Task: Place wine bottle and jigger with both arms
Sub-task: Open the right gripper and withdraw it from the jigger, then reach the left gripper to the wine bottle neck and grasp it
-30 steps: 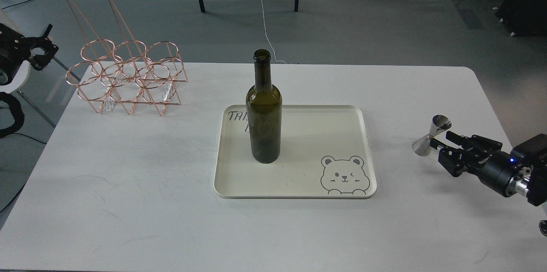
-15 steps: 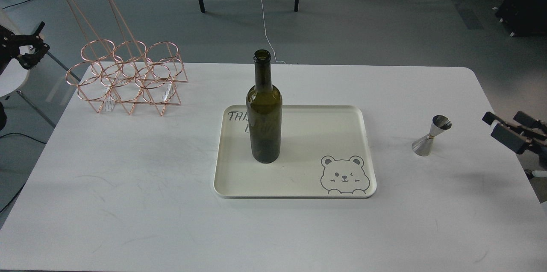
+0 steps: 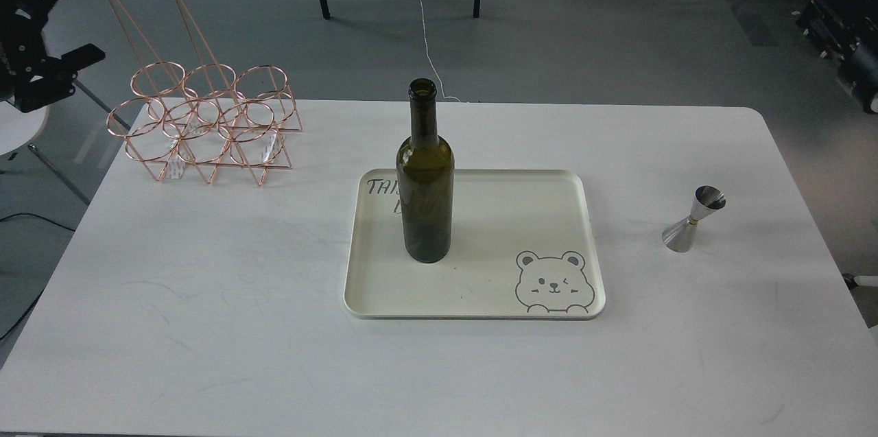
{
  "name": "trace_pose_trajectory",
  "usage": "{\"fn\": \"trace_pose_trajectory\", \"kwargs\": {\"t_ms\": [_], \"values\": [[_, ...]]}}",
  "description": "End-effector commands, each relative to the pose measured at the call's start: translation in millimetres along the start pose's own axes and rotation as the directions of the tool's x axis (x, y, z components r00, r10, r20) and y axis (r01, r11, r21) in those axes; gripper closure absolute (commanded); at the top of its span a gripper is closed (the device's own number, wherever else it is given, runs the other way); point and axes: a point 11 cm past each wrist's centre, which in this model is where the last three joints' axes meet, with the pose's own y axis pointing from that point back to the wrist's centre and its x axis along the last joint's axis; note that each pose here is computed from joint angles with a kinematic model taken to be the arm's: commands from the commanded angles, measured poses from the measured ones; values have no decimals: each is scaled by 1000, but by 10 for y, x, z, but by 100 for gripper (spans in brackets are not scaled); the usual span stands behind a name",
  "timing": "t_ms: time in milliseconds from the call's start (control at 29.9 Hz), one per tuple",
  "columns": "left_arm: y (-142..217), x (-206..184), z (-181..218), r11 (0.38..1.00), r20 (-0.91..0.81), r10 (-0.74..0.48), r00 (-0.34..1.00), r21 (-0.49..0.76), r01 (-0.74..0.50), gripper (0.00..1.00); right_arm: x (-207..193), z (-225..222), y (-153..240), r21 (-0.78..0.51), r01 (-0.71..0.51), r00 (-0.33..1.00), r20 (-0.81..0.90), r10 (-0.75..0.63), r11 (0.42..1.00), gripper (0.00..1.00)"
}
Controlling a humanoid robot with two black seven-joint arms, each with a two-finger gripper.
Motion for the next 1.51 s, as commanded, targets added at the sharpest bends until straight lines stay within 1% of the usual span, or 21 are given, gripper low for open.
{"fn": "trace_pose_trajectory", "kwargs": {"t_ms": [0, 67, 167, 234, 301, 435, 502, 602, 736, 836, 970, 1037, 1137, 1304, 1371, 1405, 1472], "values": [[-39, -539, 239, 983, 198, -181, 963, 20, 181, 2, -24, -14, -150, 16, -28, 988, 155, 25, 999, 4], [-27, -800, 317, 965, 314, -259, 913, 50, 257, 2, 11, 9, -190, 15, -58, 974, 222, 53, 998, 4], [-61, -1067, 385, 951, 498, -300, 814, 83, 299, 2, 9, 69, -220, 6, -82, 952, 297, 77, 997, 4], [-122, -1155, 402, 952, 605, -287, 743, 90, 294, 4, 8, 85, -221, 4, -86, 942, 325, 80, 996, 4], [-262, -1280, 416, 949, 684, -274, 677, 77, 306, 7, 16, 82, -220, 7, -93, 933, 351, 85, 996, 4], [-516, -1526, 454, 943, 822, -230, 521, 55, 329, 8, 33, 82, -218, 7, -108, 922, 375, 97, 994, 4], [-647, -1682, 479, 936, 876, -203, 437, 43, 348, 8, 39, 80, -218, 7, -113, 919, 382, 101, 994, 4], [-779, -1822, 536, 935, 922, -149, 356, 13, 355, 9, 44, 72, -222, 10, -119, 914, 393, 106, 993, 4], [-924, -2047, 692, 917, 927, -83, 365, -71, 392, 10, 55, 64, -224, 13, -125, 911, 397, 109, 992, 4], [-1003, -2111, 722, 912, 922, -70, 380, -95, 398, 11, 57, 65, -224, 12, -126, 911, 397, 111, 992, 4], [-1076, -2169, 825, 906, 913, -31, 406, -146, 397, 18, 58, 65, -224, 11, -127, 911, 396, 112, 992, 4], [-1139, -2183, 821, 910, 907, -29, 421, -150, 386, 22, 48, 71, -223, 10, -127, 911, 396, 112, 992, 4], [-1267, -2144, 822, 928, 899, -25, 437, -142, 346, 26, 15, 60, -242, 12, -124, 910, 399, 109, 992, 4], [-1304, -2151, 820, 930, 896, -24, 444, -143, 340, 32, -1, 57, -248, 13, -122, 910, 401, 106, 992, 4], [-1309, -2161, 826, 929, 896, -24, 444, -144, 341, 41, -1, 57, -248, 13, -122, 910, 401, 106, 992, 4], [-1307, -2161, 820, 929, 897, -25, 442, -143, 342, 51, -1, 57, -248, 13, -122, 910, 401, 106, 992, 4], [-1300, -2149, 821, 929, 897, -26, 442, -141, 341, 64, -1, 57, -248, 13, -122, 910, 401, 106, 992, 4]]}}
